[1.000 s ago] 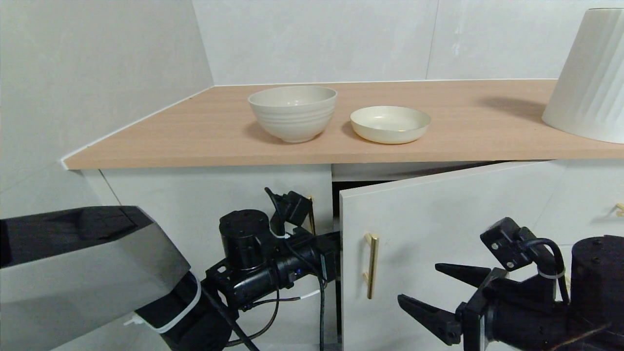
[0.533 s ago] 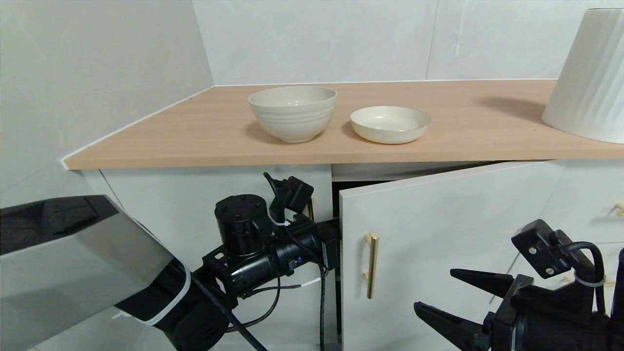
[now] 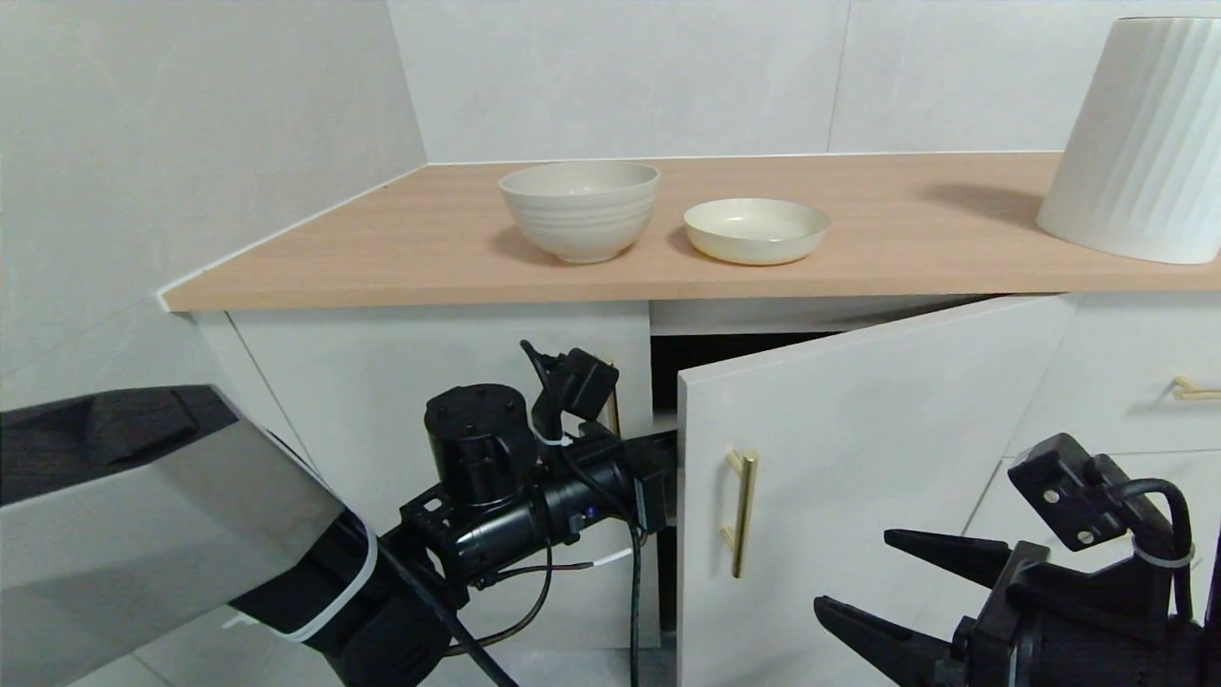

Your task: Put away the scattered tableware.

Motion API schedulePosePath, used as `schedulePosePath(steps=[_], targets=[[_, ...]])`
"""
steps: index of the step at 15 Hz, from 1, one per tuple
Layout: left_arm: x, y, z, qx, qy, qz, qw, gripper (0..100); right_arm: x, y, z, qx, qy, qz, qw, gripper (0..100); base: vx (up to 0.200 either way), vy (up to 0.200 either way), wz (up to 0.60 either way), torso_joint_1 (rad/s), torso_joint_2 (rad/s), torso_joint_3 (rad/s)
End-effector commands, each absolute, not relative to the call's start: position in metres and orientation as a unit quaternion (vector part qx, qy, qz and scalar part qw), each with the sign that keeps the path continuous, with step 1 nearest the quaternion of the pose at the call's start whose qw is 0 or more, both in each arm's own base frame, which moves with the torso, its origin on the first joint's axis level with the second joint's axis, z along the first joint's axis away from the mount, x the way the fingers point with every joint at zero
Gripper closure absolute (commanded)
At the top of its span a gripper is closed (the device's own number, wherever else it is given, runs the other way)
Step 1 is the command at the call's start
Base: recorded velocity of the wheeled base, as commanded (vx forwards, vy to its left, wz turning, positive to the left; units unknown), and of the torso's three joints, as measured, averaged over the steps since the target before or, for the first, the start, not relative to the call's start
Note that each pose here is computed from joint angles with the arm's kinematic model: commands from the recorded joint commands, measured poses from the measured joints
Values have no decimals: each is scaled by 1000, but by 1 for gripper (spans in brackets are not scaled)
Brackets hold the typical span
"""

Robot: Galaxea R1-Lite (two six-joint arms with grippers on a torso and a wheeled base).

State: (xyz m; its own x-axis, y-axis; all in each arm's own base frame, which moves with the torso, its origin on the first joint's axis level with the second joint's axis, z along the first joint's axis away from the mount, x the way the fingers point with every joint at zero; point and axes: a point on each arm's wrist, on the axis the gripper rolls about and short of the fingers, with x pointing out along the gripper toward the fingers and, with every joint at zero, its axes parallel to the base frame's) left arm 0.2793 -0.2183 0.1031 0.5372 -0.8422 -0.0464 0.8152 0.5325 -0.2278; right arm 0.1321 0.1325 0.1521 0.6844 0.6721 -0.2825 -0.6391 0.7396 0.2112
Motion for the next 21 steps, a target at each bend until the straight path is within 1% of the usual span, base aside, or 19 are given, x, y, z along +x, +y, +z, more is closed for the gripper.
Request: schedulePosePath(steps=[1,5,10,13,16,20,21], targets=[[281,-219,100,-90,75,-474,873,100,132,133,152,48,172,357,917,0,-200,0,0,-2,2,2],[284,-221,94,-89,80,-473,873,100,132,133,152,48,173,359,916,0,0,0,0,0,0,0],[292,-228,93,-92,72,-476,872,100,132,132,151,47,174,359,916,0,0,0,0,0,0,0],[297,-234,88,-92,74,-477,871,100,131,132,151,47,175,359,916,0,0,0,0,0,0,0],[297,-236,88,-92,71,-479,870,100,131,132,151,47,175,359,916,0,0,0,0,0,0,0],[295,-237,87,-92,73,-480,869,100,131,132,151,47,175,359,916,0,-200,0,0,7,6,2],[295,-237,87,-92,73,-481,869,100,131,132,151,47,175,359,916,0,0,0,0,0,0,0]])
